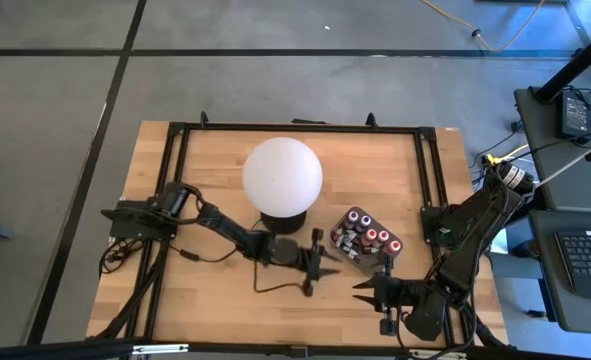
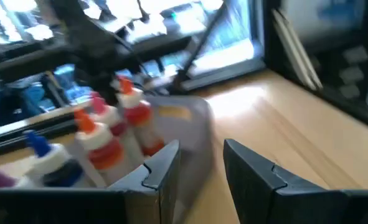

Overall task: Pick & Place food coloring
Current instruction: Put the small green food coloring bottle into the black container

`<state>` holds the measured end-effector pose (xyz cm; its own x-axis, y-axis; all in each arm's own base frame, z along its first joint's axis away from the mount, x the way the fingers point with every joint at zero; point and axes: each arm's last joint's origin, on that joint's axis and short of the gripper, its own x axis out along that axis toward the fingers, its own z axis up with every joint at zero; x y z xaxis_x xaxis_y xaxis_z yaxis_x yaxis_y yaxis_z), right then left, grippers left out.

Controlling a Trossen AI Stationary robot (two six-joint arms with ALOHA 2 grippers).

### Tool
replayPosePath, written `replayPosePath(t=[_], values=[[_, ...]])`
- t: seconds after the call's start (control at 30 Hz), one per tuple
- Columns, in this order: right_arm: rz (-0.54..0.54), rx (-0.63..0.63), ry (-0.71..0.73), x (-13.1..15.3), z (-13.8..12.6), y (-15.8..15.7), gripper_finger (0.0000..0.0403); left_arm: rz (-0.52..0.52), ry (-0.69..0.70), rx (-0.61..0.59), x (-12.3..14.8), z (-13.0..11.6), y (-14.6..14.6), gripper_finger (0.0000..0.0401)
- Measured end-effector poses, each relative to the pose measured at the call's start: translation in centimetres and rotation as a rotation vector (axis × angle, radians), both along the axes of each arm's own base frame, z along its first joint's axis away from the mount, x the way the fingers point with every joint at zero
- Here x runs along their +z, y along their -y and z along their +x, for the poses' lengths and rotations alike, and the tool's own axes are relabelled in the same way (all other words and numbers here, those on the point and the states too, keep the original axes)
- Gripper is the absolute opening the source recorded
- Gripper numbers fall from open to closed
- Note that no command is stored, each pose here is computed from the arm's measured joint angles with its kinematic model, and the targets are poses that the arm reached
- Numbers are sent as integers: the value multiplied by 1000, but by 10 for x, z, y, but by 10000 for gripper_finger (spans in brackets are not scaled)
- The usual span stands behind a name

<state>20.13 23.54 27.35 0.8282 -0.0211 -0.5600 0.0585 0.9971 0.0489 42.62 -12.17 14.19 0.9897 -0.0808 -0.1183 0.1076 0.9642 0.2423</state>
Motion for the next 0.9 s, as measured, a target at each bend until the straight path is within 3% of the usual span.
replayPosePath(t=[0.23, 0.47, 0.73, 0.9], values=[[-1, -1, 0, 0, 0, 0, 92, 185, -359, -90, 2, -32, 35, 127], [-6, 1, -1, 0, 0, 0, 92, 289, -709, 2, 8, -79, 47, 140], [-43, -17, 26, 1, 1, 1, 92, 254, -930, 78, 11, -106, 43, 215], [-44, -17, 26, 1, 0, 1, 92, 205, -1028, 117, 8, -114, 41, 230]])
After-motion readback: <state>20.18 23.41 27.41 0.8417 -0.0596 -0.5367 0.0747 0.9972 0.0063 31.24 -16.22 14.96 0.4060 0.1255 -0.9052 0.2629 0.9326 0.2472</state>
